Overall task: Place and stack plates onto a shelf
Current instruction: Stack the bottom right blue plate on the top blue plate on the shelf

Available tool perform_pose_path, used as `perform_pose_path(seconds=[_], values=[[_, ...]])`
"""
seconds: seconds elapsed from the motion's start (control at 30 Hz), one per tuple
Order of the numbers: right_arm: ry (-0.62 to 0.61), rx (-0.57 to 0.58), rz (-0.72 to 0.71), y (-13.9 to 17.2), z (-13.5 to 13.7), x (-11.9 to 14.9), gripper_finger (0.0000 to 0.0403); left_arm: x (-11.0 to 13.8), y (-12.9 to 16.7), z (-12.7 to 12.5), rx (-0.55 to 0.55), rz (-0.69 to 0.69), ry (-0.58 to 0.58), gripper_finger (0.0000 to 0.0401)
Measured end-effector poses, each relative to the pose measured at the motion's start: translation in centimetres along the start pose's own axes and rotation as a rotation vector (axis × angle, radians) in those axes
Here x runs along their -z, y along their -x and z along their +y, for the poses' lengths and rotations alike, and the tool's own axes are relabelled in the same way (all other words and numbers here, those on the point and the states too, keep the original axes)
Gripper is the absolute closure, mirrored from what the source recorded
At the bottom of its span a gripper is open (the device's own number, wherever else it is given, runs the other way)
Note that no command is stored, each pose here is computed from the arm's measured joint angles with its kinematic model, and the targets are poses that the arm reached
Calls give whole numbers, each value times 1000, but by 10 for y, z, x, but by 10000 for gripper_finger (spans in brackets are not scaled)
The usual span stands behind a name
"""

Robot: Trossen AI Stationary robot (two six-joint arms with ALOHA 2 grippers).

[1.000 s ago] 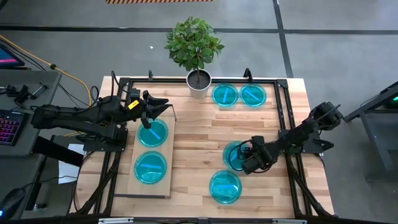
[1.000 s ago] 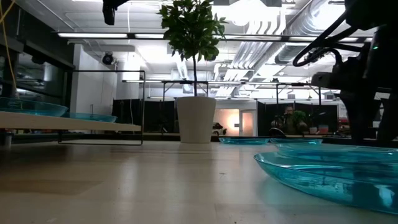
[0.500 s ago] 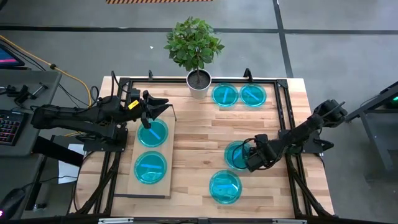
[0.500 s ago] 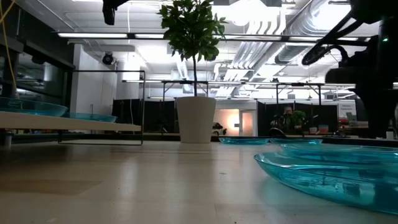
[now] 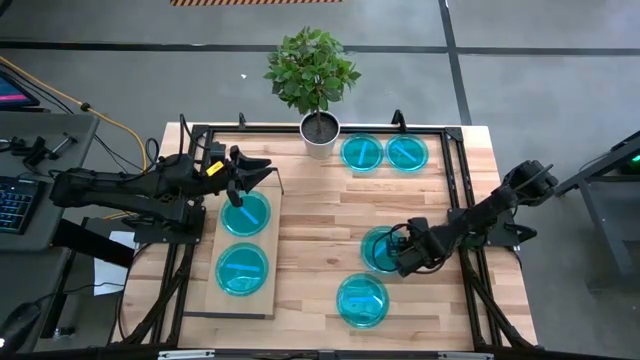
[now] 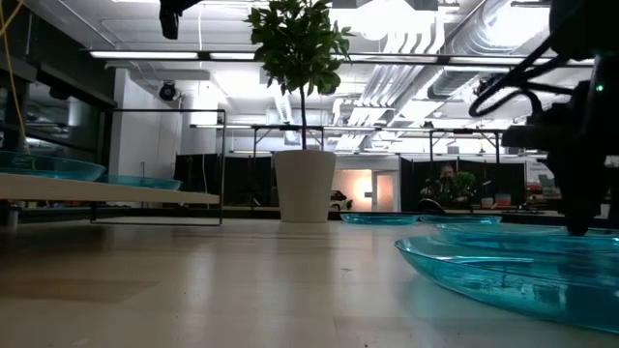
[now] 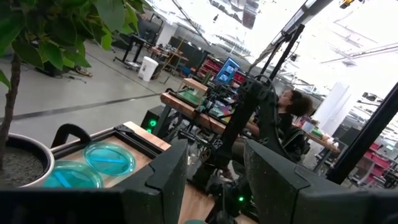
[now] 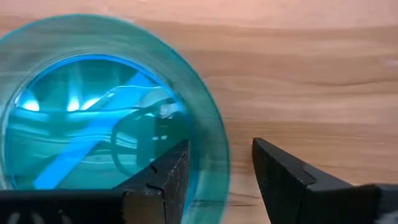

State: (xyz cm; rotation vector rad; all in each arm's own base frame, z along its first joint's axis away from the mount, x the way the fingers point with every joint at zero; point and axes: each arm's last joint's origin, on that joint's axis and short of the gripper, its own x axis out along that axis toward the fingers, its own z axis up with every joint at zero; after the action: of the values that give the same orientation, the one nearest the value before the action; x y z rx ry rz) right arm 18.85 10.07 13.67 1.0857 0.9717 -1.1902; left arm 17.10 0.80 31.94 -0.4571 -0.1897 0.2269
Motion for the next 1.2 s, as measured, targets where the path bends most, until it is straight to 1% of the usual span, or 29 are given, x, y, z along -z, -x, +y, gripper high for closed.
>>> perform_pose_path(seconds=[0.1, 0.37, 0.43, 0.53, 0.7, 0.73, 0.83, 0.9, 1.0, 1.07, 1.2], values=[[-14, -62, 2, -2, 2, 1, 245, 0, 0, 0, 10, 4, 0, 254], [-12, -73, -1, -2, 2, 1, 245, 0, 0, 0, 9, 6, 0, 254], [-16, -75, -1, -2, 3, 1, 251, 0, 0, 0, 9, 6, -1, 254], [-19, -76, 0, -2, 3, 1, 283, 0, 0, 0, 9, 7, -1, 254], [-21, -81, -7, -2, 3, 1, 384, 0, 0, 0, 9, 6, -1, 254], [-19, -87, -17, -2, 3, 1, 392, 0, 0, 0, 9, 6, -1, 254], [-31, -98, -18, -1, 3, 0, 392, 0, 0, 0, 9, 6, -1, 254], [-26, -137, -19, 4, 4, -1, 399, 0, 0, 0, 9, 5, 0, 254], [-26, -223, -46, 17, 4, -6, 401, -1, 0, -1, 16, -10, 3, 254], [-20, -299, -79, 27, 3, -9, 402, -2, 0, -1, 18, -13, 5, 254], [-9, -445, -96, 48, 2, -16, 403, -2, 0, -1, 22, -22, 7, 254]])
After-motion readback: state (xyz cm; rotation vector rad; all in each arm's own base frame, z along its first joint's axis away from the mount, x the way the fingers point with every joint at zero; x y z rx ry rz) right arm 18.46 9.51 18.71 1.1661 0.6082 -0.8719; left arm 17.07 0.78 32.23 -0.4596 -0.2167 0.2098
